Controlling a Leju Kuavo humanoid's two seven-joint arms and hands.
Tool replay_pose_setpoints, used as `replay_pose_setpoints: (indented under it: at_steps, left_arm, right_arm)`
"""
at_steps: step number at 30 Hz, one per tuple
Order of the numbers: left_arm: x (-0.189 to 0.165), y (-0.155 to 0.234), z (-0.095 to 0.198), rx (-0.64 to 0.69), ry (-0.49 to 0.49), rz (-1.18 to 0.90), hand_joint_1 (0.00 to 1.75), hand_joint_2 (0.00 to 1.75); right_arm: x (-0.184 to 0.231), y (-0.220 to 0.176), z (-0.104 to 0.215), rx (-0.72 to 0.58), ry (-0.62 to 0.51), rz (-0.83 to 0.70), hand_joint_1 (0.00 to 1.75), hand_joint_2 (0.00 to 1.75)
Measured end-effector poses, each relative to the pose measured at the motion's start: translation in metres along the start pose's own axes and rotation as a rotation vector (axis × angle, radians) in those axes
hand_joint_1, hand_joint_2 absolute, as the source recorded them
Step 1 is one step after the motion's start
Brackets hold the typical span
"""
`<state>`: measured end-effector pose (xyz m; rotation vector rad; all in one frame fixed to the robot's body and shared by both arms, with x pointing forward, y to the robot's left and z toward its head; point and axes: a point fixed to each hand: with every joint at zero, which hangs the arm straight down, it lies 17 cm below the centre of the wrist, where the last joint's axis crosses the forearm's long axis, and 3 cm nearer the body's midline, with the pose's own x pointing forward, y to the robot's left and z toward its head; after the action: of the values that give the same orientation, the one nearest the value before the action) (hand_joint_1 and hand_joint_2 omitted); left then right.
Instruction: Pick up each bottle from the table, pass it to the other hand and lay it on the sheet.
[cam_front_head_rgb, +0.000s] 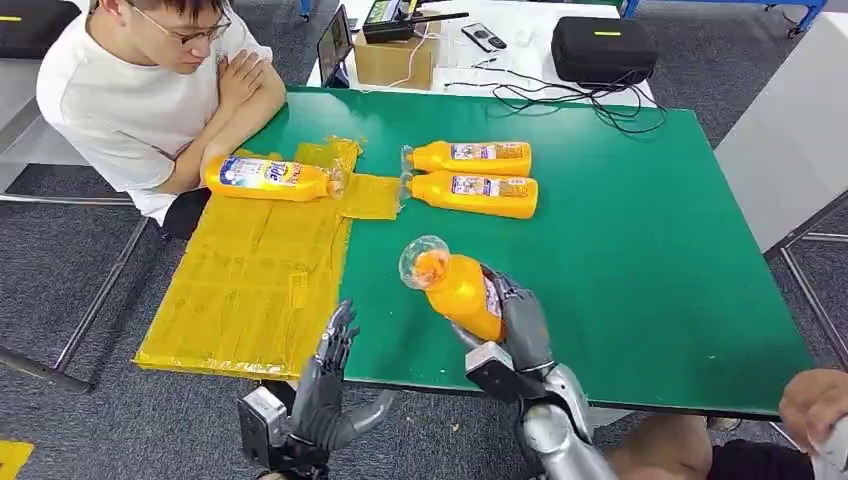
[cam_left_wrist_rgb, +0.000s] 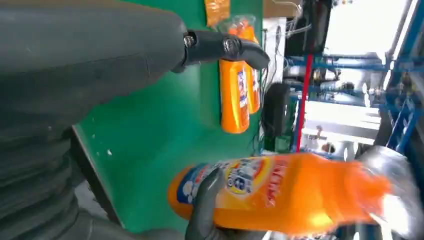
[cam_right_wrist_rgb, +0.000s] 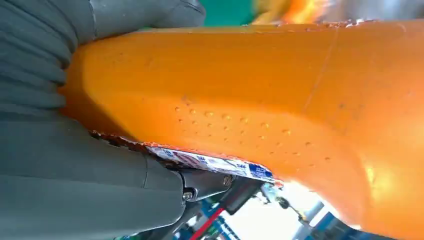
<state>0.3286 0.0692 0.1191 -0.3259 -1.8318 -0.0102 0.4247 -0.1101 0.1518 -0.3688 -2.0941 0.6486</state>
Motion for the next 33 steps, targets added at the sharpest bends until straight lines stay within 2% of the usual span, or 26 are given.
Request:
replay_pose_setpoints:
  at_steps: [8,13,21,33]
  left_arm:
    - [0.008,-0.021,-0.004,-0.021,-0.052,-0.062,0.0,1.75]
    - [0.005,-0.021,-0.007,-0.013,-0.045,-0.02,0.0,1.75]
    - [0.019,-0.016,-0.026,0.027,-0.103,0.014,0.0,1.75]
    - [0.021,-0.016,-0.028,0.029,-0.109,0.015,0.0,1.75]
  right_arm:
    - [0.059,0.041,-0.015,0.063,-0.125,-0.106,1.75,1.75]
    - [0.091,0.077,-0.008,0.151,-0.176,-0.162,1.75,1.75]
    - [0.112,0.112,0.009,0.256,-0.205,-0.186,1.75,1.75]
    - [0.115,0.116,0.011,0.266,-0.21,-0.189,1.75,1.75]
